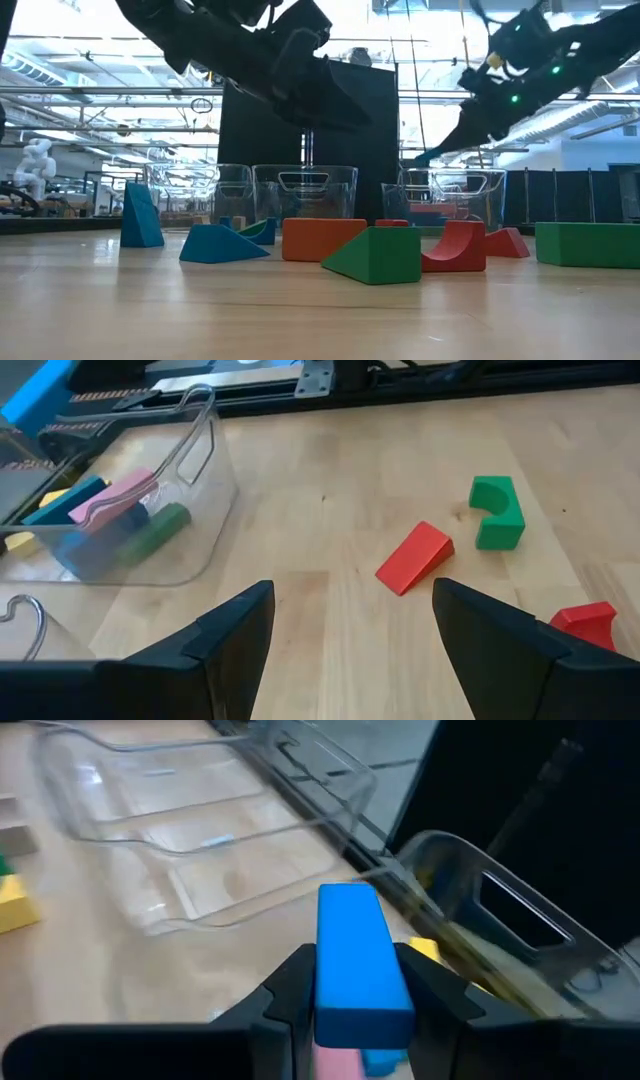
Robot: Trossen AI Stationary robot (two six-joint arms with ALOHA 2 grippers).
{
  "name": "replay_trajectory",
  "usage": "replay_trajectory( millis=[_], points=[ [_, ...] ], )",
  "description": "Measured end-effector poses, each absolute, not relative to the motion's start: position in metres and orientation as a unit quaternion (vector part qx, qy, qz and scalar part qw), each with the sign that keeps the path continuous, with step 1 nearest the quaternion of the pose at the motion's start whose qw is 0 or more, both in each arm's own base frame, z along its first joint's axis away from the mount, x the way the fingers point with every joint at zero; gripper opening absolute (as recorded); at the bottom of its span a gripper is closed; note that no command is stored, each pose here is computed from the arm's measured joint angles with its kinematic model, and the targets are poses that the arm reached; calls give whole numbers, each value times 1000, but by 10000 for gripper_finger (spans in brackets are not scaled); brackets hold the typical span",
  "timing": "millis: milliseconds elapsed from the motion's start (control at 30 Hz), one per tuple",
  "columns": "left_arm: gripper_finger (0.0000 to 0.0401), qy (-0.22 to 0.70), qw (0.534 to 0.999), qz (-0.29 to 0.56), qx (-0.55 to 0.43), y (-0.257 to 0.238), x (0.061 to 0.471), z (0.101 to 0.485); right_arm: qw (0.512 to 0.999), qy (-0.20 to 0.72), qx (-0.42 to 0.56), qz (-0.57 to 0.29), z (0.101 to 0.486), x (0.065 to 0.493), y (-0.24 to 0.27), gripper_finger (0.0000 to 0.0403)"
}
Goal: Sort blocks by size
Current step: Put the blue rectangular block into the right transparent bin
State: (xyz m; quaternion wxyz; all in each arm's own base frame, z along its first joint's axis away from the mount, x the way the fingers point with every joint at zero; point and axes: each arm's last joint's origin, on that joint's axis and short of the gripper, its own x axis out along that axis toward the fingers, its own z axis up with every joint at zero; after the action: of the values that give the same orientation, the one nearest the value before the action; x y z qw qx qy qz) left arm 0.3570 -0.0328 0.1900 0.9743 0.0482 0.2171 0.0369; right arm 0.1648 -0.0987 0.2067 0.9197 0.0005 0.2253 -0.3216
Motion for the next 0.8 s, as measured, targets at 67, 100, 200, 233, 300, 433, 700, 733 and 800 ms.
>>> replay_trajectory(
  millis=[67, 100, 200, 233, 300, 433, 700, 733, 800],
  points=[
    [273, 217, 974, 38, 48, -33, 357, 190, 918, 226, 8, -326, 203, 164, -109, 100],
    [273, 217, 974, 38, 48, -33, 357, 190, 918, 228, 13, -325, 201, 164, -114, 100],
    [273, 218, 974, 38, 48, -33, 357, 190, 919, 231, 27, -318, 194, 166, -127, 100],
    [273, 218, 974, 38, 48, -33, 357, 190, 918, 239, 33, -315, 191, 167, -131, 100],
    [273, 218, 974, 38, 48, -33, 357, 190, 914, 251, 42, -316, 188, 170, -140, 100],
    [273, 219, 974, 38, 48, -33, 357, 190, 907, 268, 52, -321, 186, 179, -155, 100],
    [273, 244, 967, 48, 54, -32, 354, 185, 907, 296, 73, -289, 176, 188, -162, 111],
    [273, 246, 967, 48, 54, -32, 354, 185, 908, 297, 75, -284, 175, 188, -162, 116],
    [273, 247, 966, 49, 53, -32, 354, 185, 908, 298, 77, -285, 174, 189, -162, 128]
  ],
)
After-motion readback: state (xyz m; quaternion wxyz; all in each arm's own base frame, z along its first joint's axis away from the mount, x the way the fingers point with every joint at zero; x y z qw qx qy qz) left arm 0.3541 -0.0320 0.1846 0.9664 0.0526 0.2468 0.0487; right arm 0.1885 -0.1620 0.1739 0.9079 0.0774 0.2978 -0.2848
